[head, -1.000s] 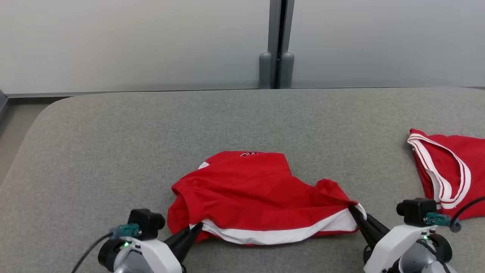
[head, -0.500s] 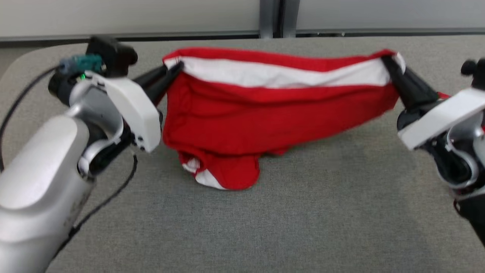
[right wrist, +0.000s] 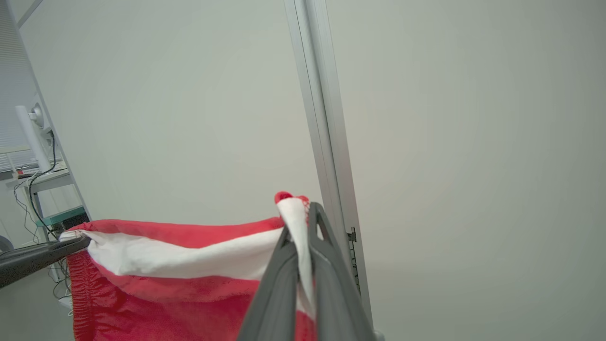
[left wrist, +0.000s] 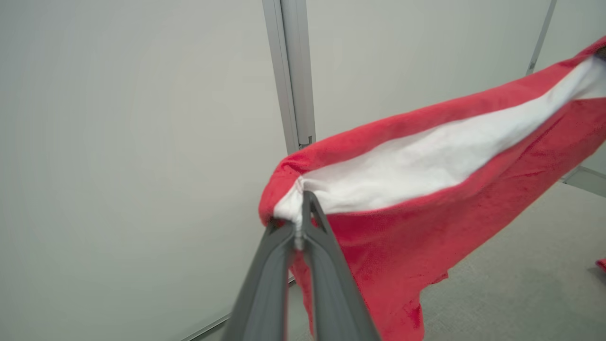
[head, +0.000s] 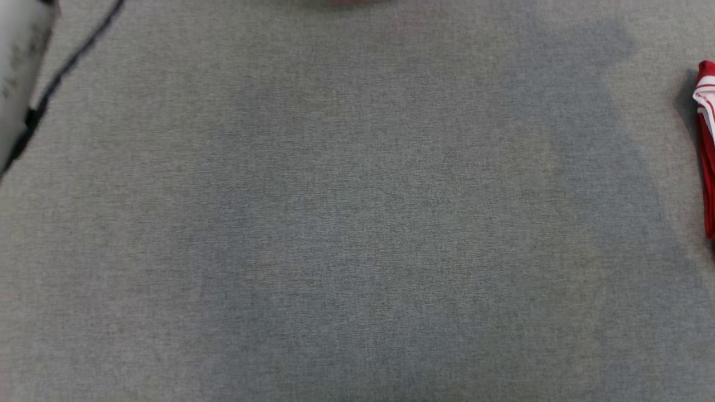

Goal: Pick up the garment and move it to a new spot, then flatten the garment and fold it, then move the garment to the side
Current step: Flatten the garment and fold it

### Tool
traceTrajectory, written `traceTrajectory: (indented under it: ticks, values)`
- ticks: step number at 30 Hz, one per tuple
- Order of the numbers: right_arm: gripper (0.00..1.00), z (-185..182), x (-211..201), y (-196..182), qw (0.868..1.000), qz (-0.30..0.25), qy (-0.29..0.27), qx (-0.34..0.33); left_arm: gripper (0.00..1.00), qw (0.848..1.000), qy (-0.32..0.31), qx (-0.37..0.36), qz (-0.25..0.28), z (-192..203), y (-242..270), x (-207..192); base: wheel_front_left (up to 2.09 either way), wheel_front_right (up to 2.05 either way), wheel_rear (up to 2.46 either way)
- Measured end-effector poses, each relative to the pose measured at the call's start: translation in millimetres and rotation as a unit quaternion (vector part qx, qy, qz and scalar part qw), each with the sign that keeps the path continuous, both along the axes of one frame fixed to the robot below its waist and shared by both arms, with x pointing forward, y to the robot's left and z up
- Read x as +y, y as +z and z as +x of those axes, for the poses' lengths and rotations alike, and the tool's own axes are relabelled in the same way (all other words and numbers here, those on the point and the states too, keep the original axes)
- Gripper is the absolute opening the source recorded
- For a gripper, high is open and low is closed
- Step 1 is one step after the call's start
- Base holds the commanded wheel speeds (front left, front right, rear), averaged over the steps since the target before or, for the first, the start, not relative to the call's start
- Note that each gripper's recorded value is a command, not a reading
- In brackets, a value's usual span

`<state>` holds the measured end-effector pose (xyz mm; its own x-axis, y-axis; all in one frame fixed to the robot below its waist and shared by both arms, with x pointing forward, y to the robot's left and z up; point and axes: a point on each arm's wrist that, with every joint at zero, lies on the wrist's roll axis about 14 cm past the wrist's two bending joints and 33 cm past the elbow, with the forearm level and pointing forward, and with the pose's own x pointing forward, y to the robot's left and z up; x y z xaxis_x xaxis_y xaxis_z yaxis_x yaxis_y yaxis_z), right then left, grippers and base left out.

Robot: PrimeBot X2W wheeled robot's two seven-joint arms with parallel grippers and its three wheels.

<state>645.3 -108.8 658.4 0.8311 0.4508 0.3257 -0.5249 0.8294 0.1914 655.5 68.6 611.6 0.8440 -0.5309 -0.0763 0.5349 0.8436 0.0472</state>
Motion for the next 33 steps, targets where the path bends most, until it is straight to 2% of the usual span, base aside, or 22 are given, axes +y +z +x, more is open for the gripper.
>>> traceTrajectory:
  ticks: [3,6,9,13,21,25,30,33]
  values:
    - [0.00,9,-15,30,0.999,0.000,-0.024,-0.048,0.00,0.999,-0.004,-0.032,-0.036,14,23,-9,0.00,0.00,0.00]
    - [0.00,16,-26,37,0.997,-0.012,-0.044,-0.059,0.00,0.999,-0.014,-0.029,-0.032,15,15,-18,0.00,0.00,0.00]
    - [0.00,18,-20,18,0.998,-0.033,-0.039,-0.042,0.00,0.998,-0.035,-0.015,-0.046,8,4,-29,0.00,0.00,0.00]
    - [0.00,8,-13,-42,0.998,-0.061,-0.022,0.025,0.00,0.997,-0.058,0.055,-0.021,-16,-55,-33,0.00,0.00,0.00]
    - [0.00,-55,-1,-129,0.985,-0.078,0.034,0.152,0.00,0.980,-0.114,0.164,-0.018,-95,-124,-39,0.00,0.00,0.00]
    - [0.00,-91,-10,-145,0.975,-0.085,0.047,0.200,0.00,0.968,-0.129,0.215,-0.028,-137,-134,-35,0.00,0.00,0.00]
    - [0.00,-139,-23,-156,0.959,-0.094,0.057,0.261,0.00,0.939,-0.152,0.306,-0.038,-201,-143,-33,0.00,0.00,0.00]
    - [0.00,-166,-34,-159,0.951,-0.091,0.056,0.291,0.00,0.929,-0.159,0.333,-0.031,-230,-140,-25,0.00,0.00,0.00]
